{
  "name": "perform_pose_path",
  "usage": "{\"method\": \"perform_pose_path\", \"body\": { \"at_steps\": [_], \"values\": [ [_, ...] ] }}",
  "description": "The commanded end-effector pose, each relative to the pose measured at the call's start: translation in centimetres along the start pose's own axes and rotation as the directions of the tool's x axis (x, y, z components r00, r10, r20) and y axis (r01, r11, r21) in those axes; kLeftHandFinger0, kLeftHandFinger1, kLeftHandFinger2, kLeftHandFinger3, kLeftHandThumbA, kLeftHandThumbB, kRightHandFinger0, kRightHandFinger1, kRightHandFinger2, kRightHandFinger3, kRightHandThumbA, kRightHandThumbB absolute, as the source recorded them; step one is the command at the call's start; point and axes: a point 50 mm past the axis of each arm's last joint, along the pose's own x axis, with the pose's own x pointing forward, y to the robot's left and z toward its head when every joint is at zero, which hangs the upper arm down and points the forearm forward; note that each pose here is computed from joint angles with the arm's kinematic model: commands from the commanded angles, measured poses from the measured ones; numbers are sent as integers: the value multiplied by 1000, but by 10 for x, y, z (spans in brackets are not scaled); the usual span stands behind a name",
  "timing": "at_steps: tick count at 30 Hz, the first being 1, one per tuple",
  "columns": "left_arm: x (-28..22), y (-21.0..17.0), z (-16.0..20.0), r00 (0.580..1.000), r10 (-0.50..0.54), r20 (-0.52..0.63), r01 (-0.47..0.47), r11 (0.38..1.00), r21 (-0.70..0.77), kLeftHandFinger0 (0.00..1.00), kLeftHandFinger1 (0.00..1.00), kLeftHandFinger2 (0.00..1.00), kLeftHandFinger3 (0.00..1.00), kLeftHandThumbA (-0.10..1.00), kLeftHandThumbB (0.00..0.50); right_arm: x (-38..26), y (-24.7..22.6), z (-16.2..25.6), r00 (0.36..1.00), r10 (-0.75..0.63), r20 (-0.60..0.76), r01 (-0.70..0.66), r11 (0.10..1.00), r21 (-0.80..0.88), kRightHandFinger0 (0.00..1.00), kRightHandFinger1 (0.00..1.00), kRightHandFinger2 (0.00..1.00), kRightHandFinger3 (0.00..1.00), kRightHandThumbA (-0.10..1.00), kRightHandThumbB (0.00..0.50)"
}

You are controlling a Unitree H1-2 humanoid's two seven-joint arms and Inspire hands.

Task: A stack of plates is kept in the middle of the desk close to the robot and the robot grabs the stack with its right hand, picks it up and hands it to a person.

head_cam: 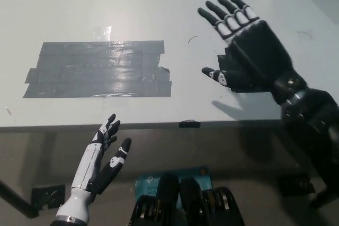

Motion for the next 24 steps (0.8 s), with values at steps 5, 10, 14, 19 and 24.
{"method": "perform_pose_path", "body": {
  "at_steps": [5, 10, 14, 19, 24],
  "values": [
    [-5, 5, 4, 1000, 7, 30, -7, 1000, 1, 1000, 1000, 1000, 1000, 747, 0, -83, -103, 45, 972, -233, -36, 234, 939, 251, 1000, 1000, 1000, 1000, 897, 486],
    [-8, 5, 1, 1000, 6, 22, -6, 1000, 12, 1000, 1000, 1000, 1000, 779, 0, -123, -105, 69, 965, -256, -57, 257, 878, 403, 1000, 1000, 1000, 1000, 862, 483],
    [-12, 3, -2, 1000, 7, 12, -7, 1000, 9, 1000, 1000, 1000, 1000, 793, 0, -153, -77, 84, 971, -186, -148, 236, 817, 526, 1000, 1000, 1000, 1000, 876, 448],
    [-15, 2, -4, 1000, 5, 9, -5, 1000, -1, 1000, 1000, 1000, 1000, 798, 0, -178, -32, 87, 959, -60, -277, 230, 739, 634, 1000, 1000, 1000, 1000, 1000, 440],
    [-19, 1, -6, 1000, 8, 2, -8, 1000, -3, 1000, 1000, 1000, 1000, 800, 0, -199, 26, 86, 923, 100, -371, 230, 629, 742, 1000, 1000, 1000, 1000, 930, 360]
  ]
}}
